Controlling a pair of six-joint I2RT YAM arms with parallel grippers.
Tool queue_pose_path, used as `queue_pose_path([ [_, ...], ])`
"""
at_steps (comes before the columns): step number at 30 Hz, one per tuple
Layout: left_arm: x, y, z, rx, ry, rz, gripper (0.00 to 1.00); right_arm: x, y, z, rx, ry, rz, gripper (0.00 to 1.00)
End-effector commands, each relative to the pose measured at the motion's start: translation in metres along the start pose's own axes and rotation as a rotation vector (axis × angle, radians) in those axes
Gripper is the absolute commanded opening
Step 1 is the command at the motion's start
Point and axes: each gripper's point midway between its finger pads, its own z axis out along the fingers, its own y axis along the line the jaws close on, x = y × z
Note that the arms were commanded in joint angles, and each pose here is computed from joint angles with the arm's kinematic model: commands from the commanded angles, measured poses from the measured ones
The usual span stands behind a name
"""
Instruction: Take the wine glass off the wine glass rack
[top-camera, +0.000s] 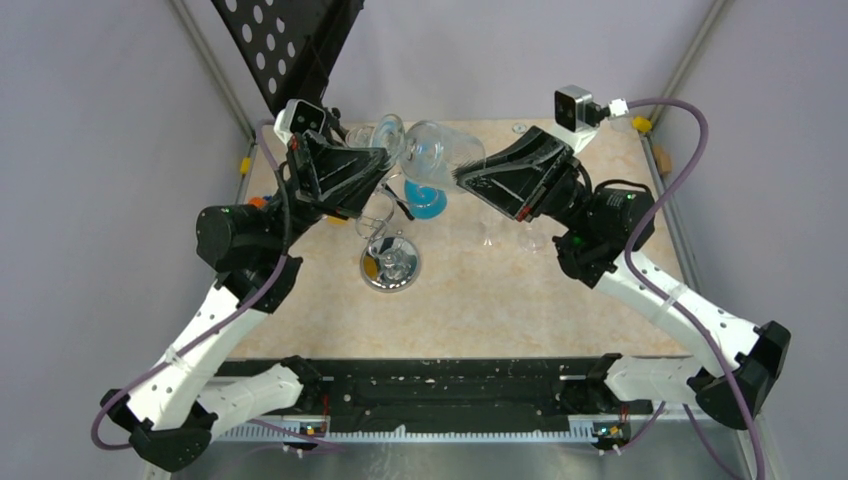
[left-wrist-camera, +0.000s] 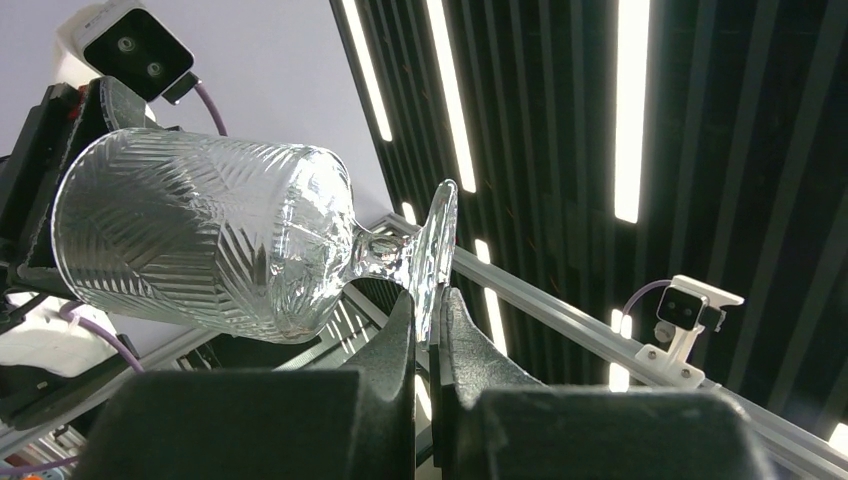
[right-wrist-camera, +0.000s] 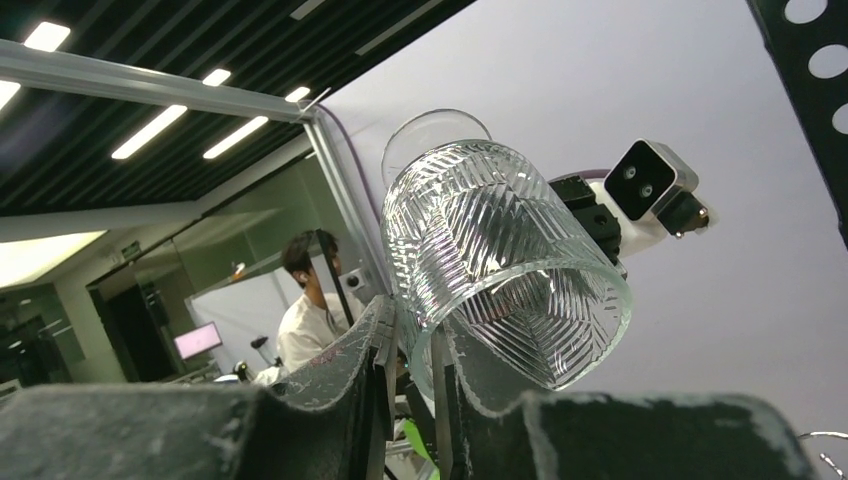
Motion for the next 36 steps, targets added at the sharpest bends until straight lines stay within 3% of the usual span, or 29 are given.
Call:
queue_pose_path([
  [1, -0.007, 0.002, -0.001, 0.014, -0.036, 0.076, 0.0, -0.023, 0.059, 0.012, -0.195, -0.048, -0.073, 0.14],
  [4, -0.01, 0.007, -0.003, -0.008, -0.053, 0.075, 0.0, -0.024, 0.06, 0.012, -0.208, -0.05, -0.068, 0.0],
  [6, -0.01, 0.008, -0.004, -0.019, -0.06, 0.085, 0.0, -0.024, 0.059, 0.013, -0.199, -0.049, -0.065, 0.0],
  [7, -0.011, 0.011, -0.004, -0.031, -0.068, 0.091, 0.06, -0.025, 0.058, 0.013, -0.189, -0.053, -0.066, 0.0],
  [11, -0.015, 0.015, -0.009, -0.081, -0.107, 0.156, 0.44, -0.029, 0.054, 0.013, -0.124, -0.062, -0.101, 0.0],
  [14, -0.022, 0.023, -0.016, -0.137, -0.163, 0.217, 0.64, -0.035, 0.046, 0.012, -0.026, -0.074, -0.154, 0.0],
  [21, -0.038, 0.054, -0.033, -0.256, -0.227, 0.355, 0.89, -0.059, 0.014, -0.01, 0.319, -0.119, -0.314, 0.0],
  [25, -0.041, 0.063, -0.033, -0.336, -0.183, 0.563, 0.91, -0.075, -0.016, -0.041, 0.61, -0.106, -0.424, 0.0],
  [29, -0.048, 0.076, -0.042, -0.47, -0.145, 0.756, 0.92, -0.097, -0.053, -0.091, 1.008, -0.069, -0.544, 0.0],
  [32, -0.059, 0.078, -0.051, -0.557, -0.159, 0.875, 0.92, -0.121, -0.074, -0.144, 1.372, -0.031, -0.671, 0.0],
  [36, -0.079, 0.077, -0.065, -0.683, -0.219, 0.996, 0.91, -0.134, -0.088, -0.194, 1.68, 0.077, -0.807, 0.0],
])
